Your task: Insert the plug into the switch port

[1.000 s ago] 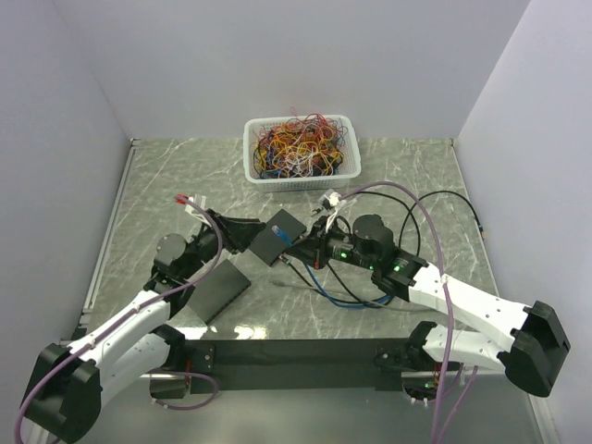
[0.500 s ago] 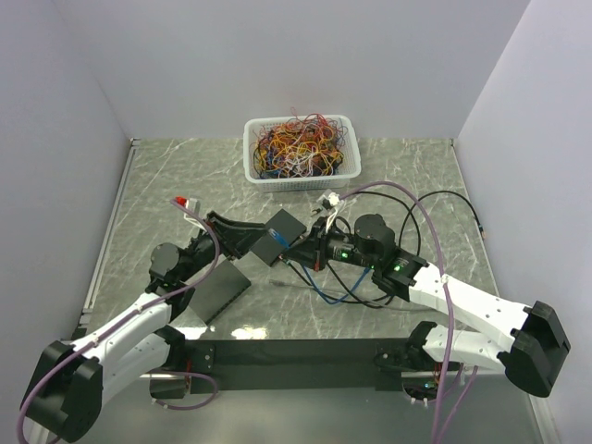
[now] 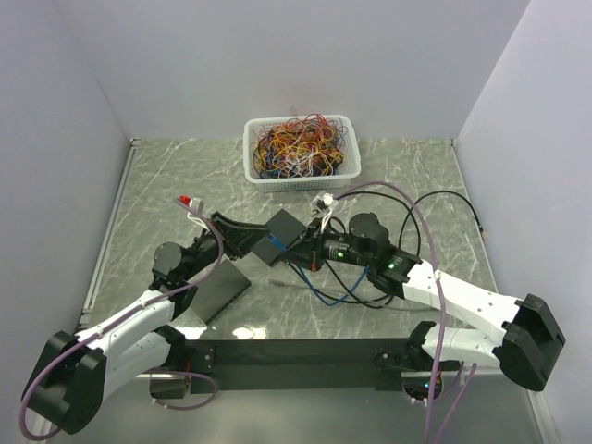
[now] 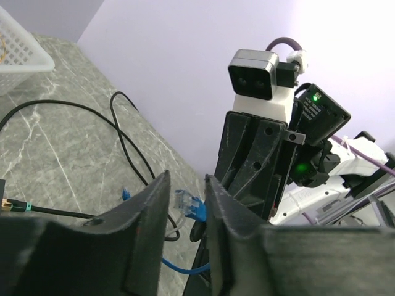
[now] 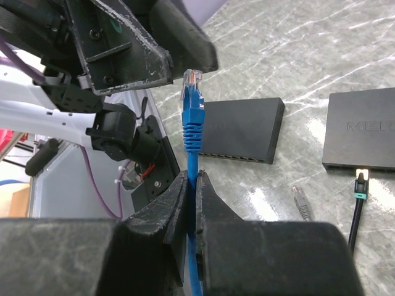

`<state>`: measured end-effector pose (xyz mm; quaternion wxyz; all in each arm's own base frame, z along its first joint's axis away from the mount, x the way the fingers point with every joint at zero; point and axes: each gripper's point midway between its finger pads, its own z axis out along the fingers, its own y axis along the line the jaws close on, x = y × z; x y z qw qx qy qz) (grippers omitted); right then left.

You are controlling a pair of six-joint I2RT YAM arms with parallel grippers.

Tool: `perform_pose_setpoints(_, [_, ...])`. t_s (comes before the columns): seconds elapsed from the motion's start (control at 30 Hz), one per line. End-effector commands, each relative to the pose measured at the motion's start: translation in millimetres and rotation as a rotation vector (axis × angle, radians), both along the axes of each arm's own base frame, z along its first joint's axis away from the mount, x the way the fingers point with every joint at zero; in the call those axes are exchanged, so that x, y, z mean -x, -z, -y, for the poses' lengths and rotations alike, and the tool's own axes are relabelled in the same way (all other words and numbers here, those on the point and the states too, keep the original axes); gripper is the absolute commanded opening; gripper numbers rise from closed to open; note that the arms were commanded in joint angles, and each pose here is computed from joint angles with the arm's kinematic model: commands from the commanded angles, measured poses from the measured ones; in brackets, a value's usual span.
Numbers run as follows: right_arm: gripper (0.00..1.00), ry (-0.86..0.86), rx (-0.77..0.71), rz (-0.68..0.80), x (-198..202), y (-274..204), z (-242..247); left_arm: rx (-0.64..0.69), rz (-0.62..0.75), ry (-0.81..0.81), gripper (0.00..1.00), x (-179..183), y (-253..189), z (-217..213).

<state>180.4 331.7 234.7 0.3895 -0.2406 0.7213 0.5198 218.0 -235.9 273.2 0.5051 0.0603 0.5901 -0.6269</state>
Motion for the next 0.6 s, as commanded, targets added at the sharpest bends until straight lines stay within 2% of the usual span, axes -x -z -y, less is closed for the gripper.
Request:
perform_pose_setpoints(0.0, [0.0, -0.01, -0.061, 0.053, -6.1, -25.9, -7.0, 0.013, 0.055, 0.03, 0.33, 7.3, -10.4, 3.5])
perform_pose_setpoints(0.1, [0.0, -0.007, -0.064, 0.047, -7.7, -23.3, -8.5, 0.001, 0.059, 0.04, 0.23, 8.4, -10.5, 6.4])
perform_pose_setpoints(0.17, [0.0, 0.011, -0.08, 0.055, -9.9, -27.7, -7.5, -0.004, 0.06, 0.044, 0.19, 9.6, -10.9, 8.0])
perform_pose_setpoints(0.57, [0.0, 0.038, -0.107, 0.066, -21.1, -43.1, -10.7, -0.011, 0.061, 0.066, 0.16, 12.7, -13.2, 13.1])
